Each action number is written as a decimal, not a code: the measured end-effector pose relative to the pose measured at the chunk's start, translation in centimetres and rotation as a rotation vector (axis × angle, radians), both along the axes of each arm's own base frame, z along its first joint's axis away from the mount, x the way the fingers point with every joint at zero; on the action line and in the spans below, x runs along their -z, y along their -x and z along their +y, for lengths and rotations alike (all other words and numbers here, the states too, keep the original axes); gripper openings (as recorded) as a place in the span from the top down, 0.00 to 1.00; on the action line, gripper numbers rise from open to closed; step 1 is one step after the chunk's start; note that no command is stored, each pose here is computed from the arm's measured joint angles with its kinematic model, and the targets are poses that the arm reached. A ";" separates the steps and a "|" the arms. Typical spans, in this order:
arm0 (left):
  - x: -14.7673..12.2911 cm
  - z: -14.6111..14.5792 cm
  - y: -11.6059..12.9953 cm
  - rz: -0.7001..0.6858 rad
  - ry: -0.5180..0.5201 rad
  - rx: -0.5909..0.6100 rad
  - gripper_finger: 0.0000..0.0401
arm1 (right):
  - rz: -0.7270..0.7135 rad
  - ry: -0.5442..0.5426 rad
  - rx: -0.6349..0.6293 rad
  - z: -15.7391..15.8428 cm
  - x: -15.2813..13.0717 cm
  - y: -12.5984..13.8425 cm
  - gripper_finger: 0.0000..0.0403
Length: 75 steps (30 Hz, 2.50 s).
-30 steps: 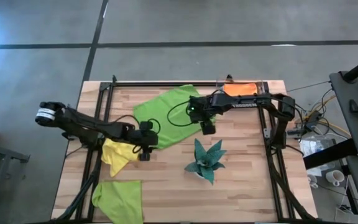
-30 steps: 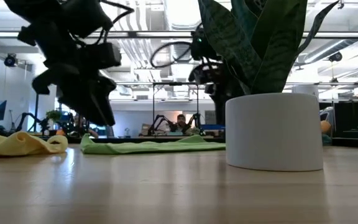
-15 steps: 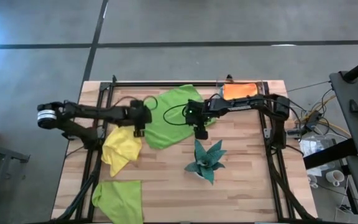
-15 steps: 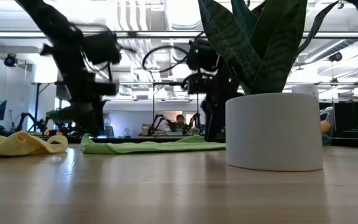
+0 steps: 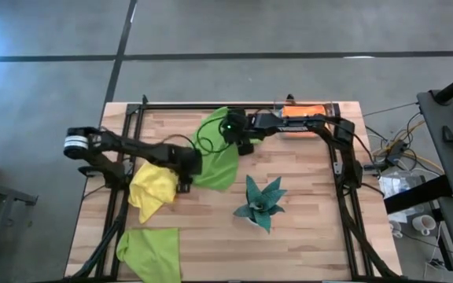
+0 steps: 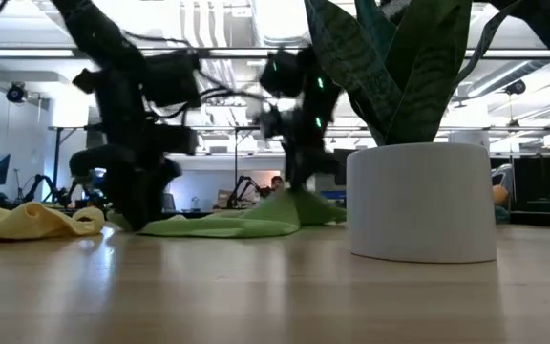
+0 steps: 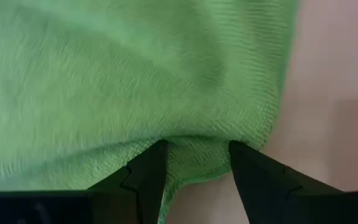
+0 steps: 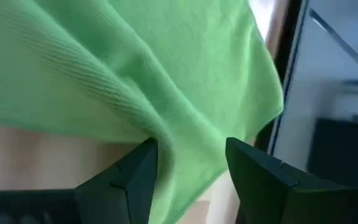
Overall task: Fold microfiber towels
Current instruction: Fold the green microfiber cloth
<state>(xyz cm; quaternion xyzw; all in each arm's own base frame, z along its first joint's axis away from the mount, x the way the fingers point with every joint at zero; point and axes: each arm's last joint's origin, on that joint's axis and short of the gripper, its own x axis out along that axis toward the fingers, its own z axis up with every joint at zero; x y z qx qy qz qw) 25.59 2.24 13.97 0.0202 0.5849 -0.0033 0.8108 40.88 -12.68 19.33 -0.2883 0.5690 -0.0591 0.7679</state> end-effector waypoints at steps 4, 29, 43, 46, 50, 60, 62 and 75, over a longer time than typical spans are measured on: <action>-2.7 -1.4 -0.4 0.030 -0.063 0.007 0.59 | 0.053 -0.137 0.007 1.4 -2.3 0.7 0.54; 0.7 2.1 -0.5 0.091 -0.247 -0.326 0.59 | 0.144 -0.520 0.173 8.4 6.0 4.2 0.54; -7.4 -2.6 2.0 -0.282 -0.145 -0.281 0.59 | 0.119 -0.392 0.014 7.0 0.2 6.6 0.54; -7.0 -4.1 1.8 -0.368 0.021 -0.131 0.59 | 0.080 -0.473 -0.033 8.5 -0.4 6.6 0.54; -5.3 -6.8 1.3 -0.477 0.093 0.047 0.59 | 0.114 -0.511 -0.068 10.5 0.3 6.9 0.54; -3.6 -9.5 -0.3 -0.442 0.058 0.090 0.59 | -0.001 -0.565 -0.131 15.7 2.2 6.1 0.54; -3.8 -9.8 -0.4 -0.445 0.061 0.098 0.59 | -0.009 -0.577 -0.127 16.5 2.2 6.1 0.54; -3.5 -12.1 0.9 -0.406 0.079 0.084 0.59 | 0.090 -0.596 -0.099 21.7 2.0 8.2 0.54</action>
